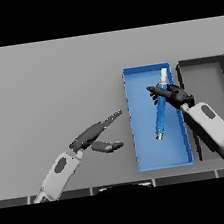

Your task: Pick up the blue pipe and place it into the blue bin.

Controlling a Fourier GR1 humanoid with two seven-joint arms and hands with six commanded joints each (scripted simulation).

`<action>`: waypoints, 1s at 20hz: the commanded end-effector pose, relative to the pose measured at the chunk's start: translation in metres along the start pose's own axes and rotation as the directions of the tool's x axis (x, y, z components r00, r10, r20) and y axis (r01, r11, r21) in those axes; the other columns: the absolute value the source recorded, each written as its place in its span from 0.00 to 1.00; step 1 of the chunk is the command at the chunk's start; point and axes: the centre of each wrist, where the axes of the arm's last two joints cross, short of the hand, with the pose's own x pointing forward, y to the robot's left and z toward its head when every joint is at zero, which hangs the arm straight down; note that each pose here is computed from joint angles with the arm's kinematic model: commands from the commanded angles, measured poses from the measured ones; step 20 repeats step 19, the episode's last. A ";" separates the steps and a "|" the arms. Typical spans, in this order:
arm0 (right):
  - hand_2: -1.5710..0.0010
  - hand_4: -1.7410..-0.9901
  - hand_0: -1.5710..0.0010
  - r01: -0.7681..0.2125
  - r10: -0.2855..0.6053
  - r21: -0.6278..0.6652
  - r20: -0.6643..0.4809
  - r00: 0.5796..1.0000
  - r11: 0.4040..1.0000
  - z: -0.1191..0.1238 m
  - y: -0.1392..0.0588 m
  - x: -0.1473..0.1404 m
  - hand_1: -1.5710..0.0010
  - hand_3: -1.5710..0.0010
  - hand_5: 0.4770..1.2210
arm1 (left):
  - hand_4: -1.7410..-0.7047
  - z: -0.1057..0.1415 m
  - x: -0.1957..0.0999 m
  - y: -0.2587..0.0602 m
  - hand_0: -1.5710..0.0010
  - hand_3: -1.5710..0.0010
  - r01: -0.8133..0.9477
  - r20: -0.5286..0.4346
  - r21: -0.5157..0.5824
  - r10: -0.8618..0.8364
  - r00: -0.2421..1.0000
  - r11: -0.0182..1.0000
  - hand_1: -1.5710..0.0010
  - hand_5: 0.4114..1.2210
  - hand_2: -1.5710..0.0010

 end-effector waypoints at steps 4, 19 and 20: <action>0.89 0.72 0.87 -0.210 0.210 0.003 0.012 0.978 0.978 0.010 0.009 0.004 0.88 0.93 0.66 | 0.88 0.003 0.004 0.002 1.00 1.00 -0.007 0.014 0.006 0.007 1.000 1.000 1.00 0.08 1.00; 0.99 0.74 0.99 -0.279 0.279 -0.006 0.003 0.960 0.960 0.012 0.016 0.007 0.99 0.99 0.39 | 0.88 0.010 -0.001 -0.003 1.00 1.00 0.011 0.009 0.000 -0.011 1.000 1.000 1.00 0.08 1.00; 0.99 0.74 0.99 -0.279 0.279 -0.006 0.003 0.960 0.960 0.012 0.016 0.007 0.99 0.99 0.39 | 0.88 0.010 -0.001 -0.003 1.00 1.00 0.011 0.009 0.000 -0.011 1.000 1.000 1.00 0.08 1.00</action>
